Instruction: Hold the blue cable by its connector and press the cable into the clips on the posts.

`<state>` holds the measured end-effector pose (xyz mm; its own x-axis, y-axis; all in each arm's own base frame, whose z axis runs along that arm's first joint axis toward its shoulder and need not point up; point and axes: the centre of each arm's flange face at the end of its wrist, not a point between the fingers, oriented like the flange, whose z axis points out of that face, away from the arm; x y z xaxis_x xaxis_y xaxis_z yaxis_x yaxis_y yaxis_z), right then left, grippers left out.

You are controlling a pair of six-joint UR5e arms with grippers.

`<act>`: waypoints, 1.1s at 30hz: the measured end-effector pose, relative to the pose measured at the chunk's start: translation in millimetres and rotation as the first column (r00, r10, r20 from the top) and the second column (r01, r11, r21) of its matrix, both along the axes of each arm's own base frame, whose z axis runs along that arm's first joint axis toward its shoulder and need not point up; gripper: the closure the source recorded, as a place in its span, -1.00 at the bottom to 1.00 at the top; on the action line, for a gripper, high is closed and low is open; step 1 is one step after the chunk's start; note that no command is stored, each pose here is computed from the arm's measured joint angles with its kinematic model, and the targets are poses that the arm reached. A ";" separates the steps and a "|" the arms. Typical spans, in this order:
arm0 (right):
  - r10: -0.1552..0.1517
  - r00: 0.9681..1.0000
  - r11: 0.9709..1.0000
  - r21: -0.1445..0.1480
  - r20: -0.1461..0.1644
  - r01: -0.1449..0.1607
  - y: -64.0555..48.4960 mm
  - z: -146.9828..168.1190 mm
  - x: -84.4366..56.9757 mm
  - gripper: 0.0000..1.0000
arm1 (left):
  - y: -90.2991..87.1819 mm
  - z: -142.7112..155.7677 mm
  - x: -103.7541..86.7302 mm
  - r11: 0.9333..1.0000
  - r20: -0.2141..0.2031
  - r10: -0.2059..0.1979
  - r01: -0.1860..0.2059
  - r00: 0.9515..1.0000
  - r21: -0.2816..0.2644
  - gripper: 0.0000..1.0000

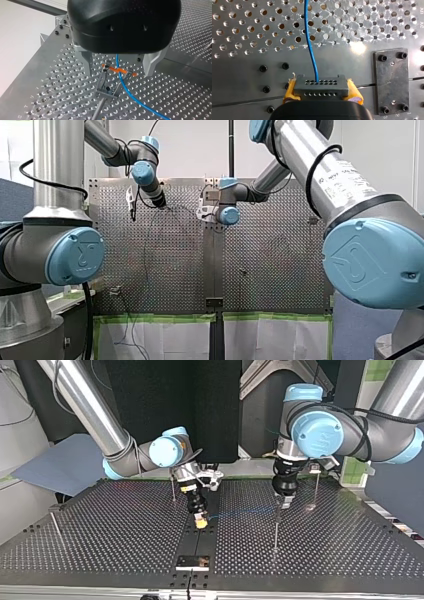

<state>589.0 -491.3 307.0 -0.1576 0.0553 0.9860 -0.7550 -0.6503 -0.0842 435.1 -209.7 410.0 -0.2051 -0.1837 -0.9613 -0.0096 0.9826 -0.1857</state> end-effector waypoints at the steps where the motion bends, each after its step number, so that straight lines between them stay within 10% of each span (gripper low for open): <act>1: 0.000 1.000 1.000 0.000 0.000 0.000 0.0 0.0 0.0 1.00 | -0.4 0.0 -0.2 1.000 0.000 -0.001 0.001 1.000 0.000 -1.00; 33: -0.006 1.000 1.000 0.008 -0.007 0.006 -2.1 -0.1 -3.3 1.00 | -34.8 7.3 -15.3 0.990 0.058 -0.089 0.082 0.994 0.118 -1.00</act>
